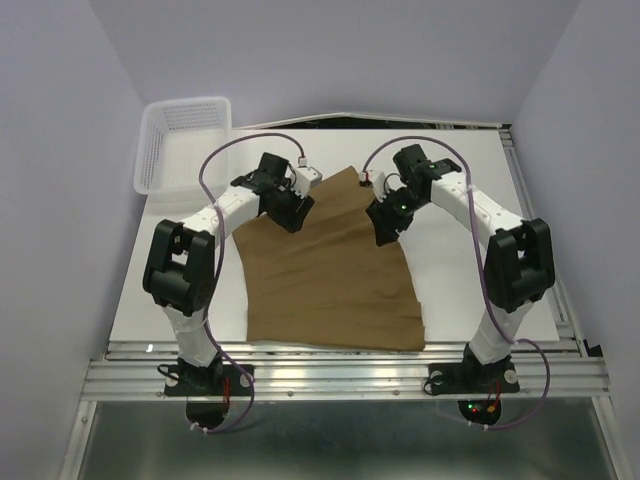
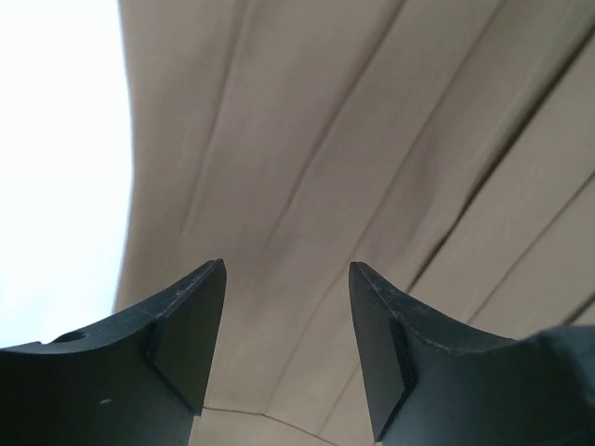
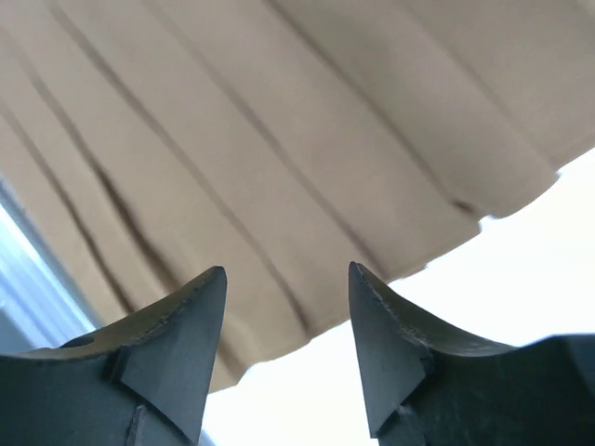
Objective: Fold and stack the skirts
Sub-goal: Flatten the skirt out
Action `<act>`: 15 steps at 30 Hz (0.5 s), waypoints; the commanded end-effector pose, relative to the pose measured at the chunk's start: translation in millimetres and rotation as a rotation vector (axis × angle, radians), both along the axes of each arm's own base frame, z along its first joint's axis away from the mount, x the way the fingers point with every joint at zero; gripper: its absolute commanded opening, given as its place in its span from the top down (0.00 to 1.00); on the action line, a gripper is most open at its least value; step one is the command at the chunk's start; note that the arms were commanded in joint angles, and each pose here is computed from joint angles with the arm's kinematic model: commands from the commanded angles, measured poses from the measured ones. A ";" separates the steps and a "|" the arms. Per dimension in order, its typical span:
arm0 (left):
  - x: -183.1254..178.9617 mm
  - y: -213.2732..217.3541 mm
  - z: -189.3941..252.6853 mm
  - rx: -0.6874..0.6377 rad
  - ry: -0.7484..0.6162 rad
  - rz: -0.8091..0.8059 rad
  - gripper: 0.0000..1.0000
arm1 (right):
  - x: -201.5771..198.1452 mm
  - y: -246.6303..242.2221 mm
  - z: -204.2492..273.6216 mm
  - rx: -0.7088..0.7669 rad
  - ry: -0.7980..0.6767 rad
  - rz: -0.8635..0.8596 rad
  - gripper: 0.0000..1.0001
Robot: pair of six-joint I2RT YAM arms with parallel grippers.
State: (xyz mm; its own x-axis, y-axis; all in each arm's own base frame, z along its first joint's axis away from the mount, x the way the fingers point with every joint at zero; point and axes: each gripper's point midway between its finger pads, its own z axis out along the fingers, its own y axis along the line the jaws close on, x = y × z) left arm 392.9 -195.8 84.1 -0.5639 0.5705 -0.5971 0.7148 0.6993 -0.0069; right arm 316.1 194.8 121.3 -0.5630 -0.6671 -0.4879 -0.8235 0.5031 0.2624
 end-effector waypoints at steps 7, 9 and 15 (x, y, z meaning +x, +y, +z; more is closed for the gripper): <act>-60.5 14.0 -21.6 0.013 0.121 -0.109 0.38 | 43.1 9.6 -63.3 -0.060 -0.013 -0.039 0.42; -64.1 17.0 -31.6 0.031 0.145 -0.113 0.39 | 36.6 1.4 -80.9 -0.103 0.008 -0.030 0.43; -73.0 -4.9 -66.9 0.057 0.231 -0.198 0.46 | -25.8 -26.1 -123.3 -0.177 0.149 -0.010 0.43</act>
State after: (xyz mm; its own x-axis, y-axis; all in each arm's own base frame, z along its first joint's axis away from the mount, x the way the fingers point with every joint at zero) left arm 330.5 -182.9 34.0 -0.5920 0.6602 -0.4623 0.7771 0.6196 -0.1102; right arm 338.8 187.9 25.3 -0.6041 -0.6924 -0.3945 -0.7950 0.5578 0.2383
